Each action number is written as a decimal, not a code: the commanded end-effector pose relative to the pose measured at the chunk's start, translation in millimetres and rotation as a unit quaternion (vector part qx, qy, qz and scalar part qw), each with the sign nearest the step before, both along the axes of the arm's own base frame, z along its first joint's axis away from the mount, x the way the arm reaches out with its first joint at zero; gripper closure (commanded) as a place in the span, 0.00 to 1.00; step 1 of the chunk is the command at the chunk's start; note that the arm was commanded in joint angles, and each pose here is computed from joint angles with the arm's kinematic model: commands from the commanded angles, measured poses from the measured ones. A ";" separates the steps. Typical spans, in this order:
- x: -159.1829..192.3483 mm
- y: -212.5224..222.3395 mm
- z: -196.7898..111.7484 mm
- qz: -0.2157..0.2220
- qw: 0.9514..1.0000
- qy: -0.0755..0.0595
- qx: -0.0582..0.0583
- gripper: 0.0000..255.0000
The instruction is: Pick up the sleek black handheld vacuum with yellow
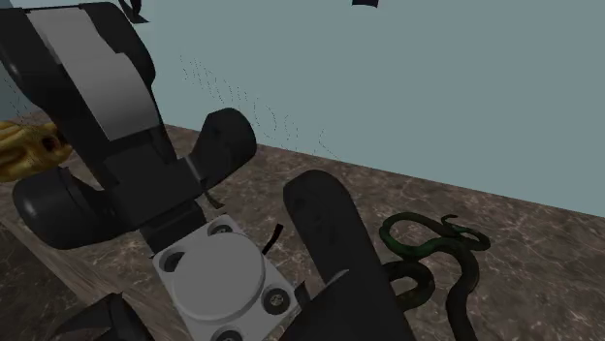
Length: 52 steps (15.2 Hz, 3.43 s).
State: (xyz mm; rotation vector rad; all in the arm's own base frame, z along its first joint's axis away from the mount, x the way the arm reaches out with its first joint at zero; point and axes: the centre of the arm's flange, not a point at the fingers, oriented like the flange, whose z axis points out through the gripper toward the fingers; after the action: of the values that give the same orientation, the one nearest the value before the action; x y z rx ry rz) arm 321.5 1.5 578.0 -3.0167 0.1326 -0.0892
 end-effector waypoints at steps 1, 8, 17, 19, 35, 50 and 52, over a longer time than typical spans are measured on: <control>0.0 0.0 0.0 0.000 1.000 0.000 0.000 0.00; 45.8 54.8 -62.3 0.043 0.999 -0.002 -0.017 0.00; 98.0 127.6 -144.9 0.099 0.994 -0.006 -0.038 0.00; 108.5 144.1 -163.6 0.111 0.993 -0.006 -0.042 0.00; 171.7 260.9 -309.2 0.196 0.978 -0.011 -0.075 0.00; 171.6 260.6 -339.0 0.196 0.978 -0.011 -0.075 1.00; 171.6 260.5 -338.9 0.196 0.978 -0.011 -0.075 1.00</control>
State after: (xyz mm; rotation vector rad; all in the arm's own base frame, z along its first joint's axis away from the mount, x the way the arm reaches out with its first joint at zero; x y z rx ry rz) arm 493.1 262.4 239.2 -3.1200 -0.4926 -0.0997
